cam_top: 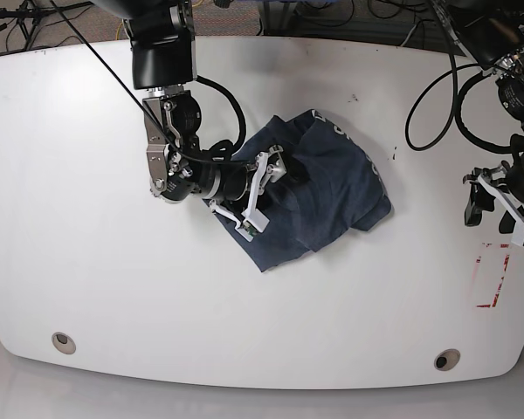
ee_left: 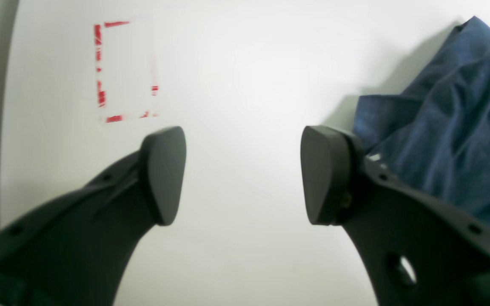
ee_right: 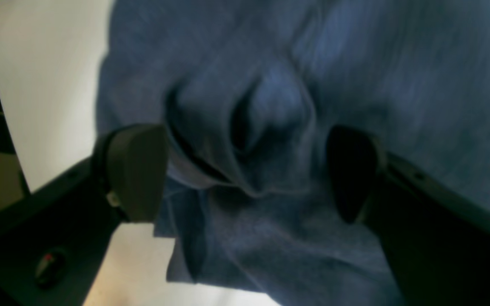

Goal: Fold the T-shirt properly
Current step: 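Drag the bundle with the right gripper to straighten it on the table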

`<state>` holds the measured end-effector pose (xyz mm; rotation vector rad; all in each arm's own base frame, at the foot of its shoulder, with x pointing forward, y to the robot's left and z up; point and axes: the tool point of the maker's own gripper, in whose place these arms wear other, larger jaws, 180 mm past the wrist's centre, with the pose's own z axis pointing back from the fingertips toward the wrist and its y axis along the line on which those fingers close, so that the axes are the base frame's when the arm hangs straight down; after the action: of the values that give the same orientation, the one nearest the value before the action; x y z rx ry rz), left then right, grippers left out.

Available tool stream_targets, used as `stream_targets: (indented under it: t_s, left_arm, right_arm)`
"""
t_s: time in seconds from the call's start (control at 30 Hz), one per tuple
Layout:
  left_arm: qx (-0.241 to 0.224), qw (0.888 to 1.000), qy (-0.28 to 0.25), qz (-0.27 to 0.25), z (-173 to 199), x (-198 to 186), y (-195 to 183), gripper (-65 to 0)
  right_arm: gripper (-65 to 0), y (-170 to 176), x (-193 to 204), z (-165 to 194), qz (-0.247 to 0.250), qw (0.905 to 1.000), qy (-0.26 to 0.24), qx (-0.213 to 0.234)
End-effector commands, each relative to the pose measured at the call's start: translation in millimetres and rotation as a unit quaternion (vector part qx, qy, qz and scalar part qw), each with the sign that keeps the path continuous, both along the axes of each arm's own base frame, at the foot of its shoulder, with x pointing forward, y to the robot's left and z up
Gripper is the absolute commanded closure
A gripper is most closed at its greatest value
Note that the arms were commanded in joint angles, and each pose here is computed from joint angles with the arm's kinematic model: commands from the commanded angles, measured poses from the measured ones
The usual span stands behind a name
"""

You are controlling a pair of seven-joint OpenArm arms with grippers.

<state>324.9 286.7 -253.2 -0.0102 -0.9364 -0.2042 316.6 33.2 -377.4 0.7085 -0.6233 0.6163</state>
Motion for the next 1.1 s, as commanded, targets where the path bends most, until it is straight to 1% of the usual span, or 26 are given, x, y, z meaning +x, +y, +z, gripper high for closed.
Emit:
stream_targets:
  t_s: [0.0,0.17,0.2,0.23,0.27,0.3,0.33,0.4,0.43,0.47,0.5,0.53,0.6,0.7,0.73,0.8,0.83,0.87,0.93,1.0,1.07]
  left_arm:
    - [0.007,1.0,-0.021,0.0,13,3,4,-39.7]
    - [0.005,1.0,-0.022,0.004,13,2,6,-39.7]
    - [0.005,1.0,-0.021,0.004,13,2,6,-39.7]
    - [0.005,1.0,-0.02,0.004,12,2,6,-39.7]
    - [0.004,1.0,-0.02,0.004,12,2,6,-39.7]
    - [0.004,1.0,-0.02,0.003,12,2,5,-39.7]
    - [0.003,1.0,-0.02,0.002,11,2,4,-39.7]
    - [0.004,1.0,-0.019,0.002,11,2,4,-39.7]
    - [0.004,1.0,-0.019,0.002,11,2,4,-39.7]
    - [0.004,1.0,-0.019,0.002,11,2,4,-39.7]
    - [0.004,1.0,-0.019,0.002,11,2,4,-39.7]
    - [0.004,1.0,-0.019,0.002,11,2,4,-39.7]
    - [0.004,1.0,-0.019,0.001,11,2,4,-39.7]
    - [0.004,1.0,-0.018,0.002,10,2,4,-39.7]
    - [0.004,1.0,-0.018,0.002,10,2,4,-39.7]
    - [0.004,1.0,-0.018,0.002,10,2,4,-39.7]
    - [0.004,1.0,-0.018,0.002,10,2,4,-39.7]
    - [0.003,1.0,-0.017,0.002,9,2,4,-39.7]
    - [-0.003,1.0,-0.01,0.002,4,3,4,-39.7]
    - [-0.008,1.0,0.0,-0.003,-3,4,2,-39.7]
    - [-0.011,1.0,0.011,-0.008,-9,4,-1,-39.7]
  right_arm:
    - [-55.3,11,9,8,-0.006,0.9995,-0.007,0.031]
    - [-55.0,23,7,10,-0.005,0.9989,-0.002,0.046]
    - [-53.4,25,7,10,-0.004,0.9988,-0.002,0.048]
    - [-49.8,26,7,10,-0.004,0.9988,-0.002,0.049]
    - [-47.6,27,7,11,-0.004,0.9987,-0.002,0.05]
    - [-40.3,28,7,11,-0.004,0.9987,-0.003,0.051]
    - [-35.2,28,7,11,-0.004,0.9987,-0.003,0.051]
    - [-20.6,32,7,14,-0.003,0.9983,-0.003,0.057]
    - [-15.2,35,7,16,-0.003,0.9982,-0.004,0.061]
    - [-8.4,36,7,16,-0.003,0.9981,-0.004,0.062]
    - [-3.0,36,7,17,-0.002,0.998,-0.004,0.062]
    - [0.0,36,8,20,-0.002,0.9979,-0.008,0.064]
    - [0.0,35,11,30,-0.002,0.9975,-0.025,0.066]
    - [-3.5,33,12,46,0.001,0.9967,-0.052,0.062]
    - [-4.4,31,11,54,0.004,0.9965,-0.065,0.054]
    - [-4.3,28,8,62,0.01,0.996,-0.078,0.043]
    - [-4.3,25,7,74,0.013,0.9947,-0.096,0.033]
    - [-4.3,24,6,77,0.014,0.9942,-0.102,0.031]
    - [-4.3,21,6,99,0.017,0.99,-0.138,0.022]
    - [-4.3,18,5,109,0.019,0.9876,-0.155,0.014]
    - [-4.3,17,5,111,0.021,0.9872,-0.158,0.007]
